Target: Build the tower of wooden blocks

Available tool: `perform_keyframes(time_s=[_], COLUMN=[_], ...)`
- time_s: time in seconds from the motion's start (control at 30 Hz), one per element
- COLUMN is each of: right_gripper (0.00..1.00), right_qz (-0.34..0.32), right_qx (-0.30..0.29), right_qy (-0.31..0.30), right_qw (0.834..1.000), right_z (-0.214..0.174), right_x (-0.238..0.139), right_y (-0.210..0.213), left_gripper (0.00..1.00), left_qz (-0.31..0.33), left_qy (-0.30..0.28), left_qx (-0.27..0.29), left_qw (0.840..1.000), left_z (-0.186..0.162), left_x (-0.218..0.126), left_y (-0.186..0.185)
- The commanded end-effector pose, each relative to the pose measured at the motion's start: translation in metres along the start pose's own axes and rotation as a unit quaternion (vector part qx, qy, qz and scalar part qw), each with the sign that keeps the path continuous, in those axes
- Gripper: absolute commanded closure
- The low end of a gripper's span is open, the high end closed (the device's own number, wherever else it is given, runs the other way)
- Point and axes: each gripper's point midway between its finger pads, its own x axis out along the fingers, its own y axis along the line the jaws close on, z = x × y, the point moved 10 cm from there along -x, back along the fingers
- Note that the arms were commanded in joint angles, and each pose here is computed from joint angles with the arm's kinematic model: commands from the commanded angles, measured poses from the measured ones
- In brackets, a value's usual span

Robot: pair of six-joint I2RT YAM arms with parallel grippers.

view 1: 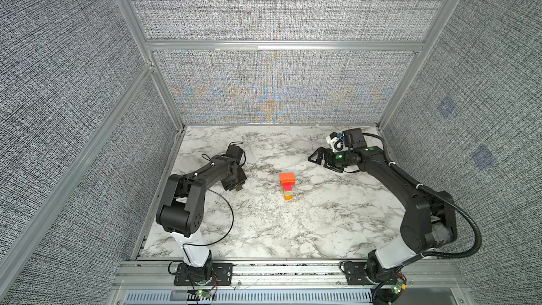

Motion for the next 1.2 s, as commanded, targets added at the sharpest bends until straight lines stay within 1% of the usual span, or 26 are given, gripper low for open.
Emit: perform_keyframes(time_s=[0.0,0.1,0.33,0.43,0.57,0.67,1.0,1.17], right_gripper=[0.01,0.01,0.01,0.01,0.01,0.01,0.01,0.01], right_qz=[0.006,0.008,0.011,0.002,-0.015,-0.022,-0.043,-0.056], right_qx=[-0.004,-0.002,-0.003,-0.002,-0.002,-0.001,0.002,0.007], right_qy=[0.002,0.004,0.006,0.017,0.017,0.019,0.034,0.034], right_qw=[1.000,1.000,1.000,1.000,1.000,1.000,0.999,0.998], right_z=[0.000,0.000,0.000,0.001,0.001,0.001,-0.001,-0.005], right_x=[-0.001,0.000,-0.002,-0.002,-0.003,-0.005,-0.006,-0.008], right_y=[0.002,0.002,0.004,0.003,0.002,0.001,-0.002,-0.007], left_gripper=[0.69,0.69,0.70,0.70,0.70,0.69,0.70,0.70], left_qz=[-0.011,-0.023,-0.039,-0.044,-0.063,-0.074,-0.077,-0.075], left_qy=[0.019,0.023,0.011,0.008,-0.001,0.000,0.004,0.004], left_qx=[0.026,0.046,0.105,0.129,0.166,0.193,0.254,0.277], left_qw=[0.999,0.998,0.994,0.991,0.984,0.978,0.964,0.958], left_z=[-0.001,0.000,-0.003,-0.007,-0.014,-0.020,-0.041,-0.052], left_x=[-0.017,-0.036,-0.092,-0.117,-0.147,-0.162,-0.181,-0.180], left_y=[-0.003,-0.008,-0.022,-0.030,-0.047,-0.062,-0.112,-0.138])
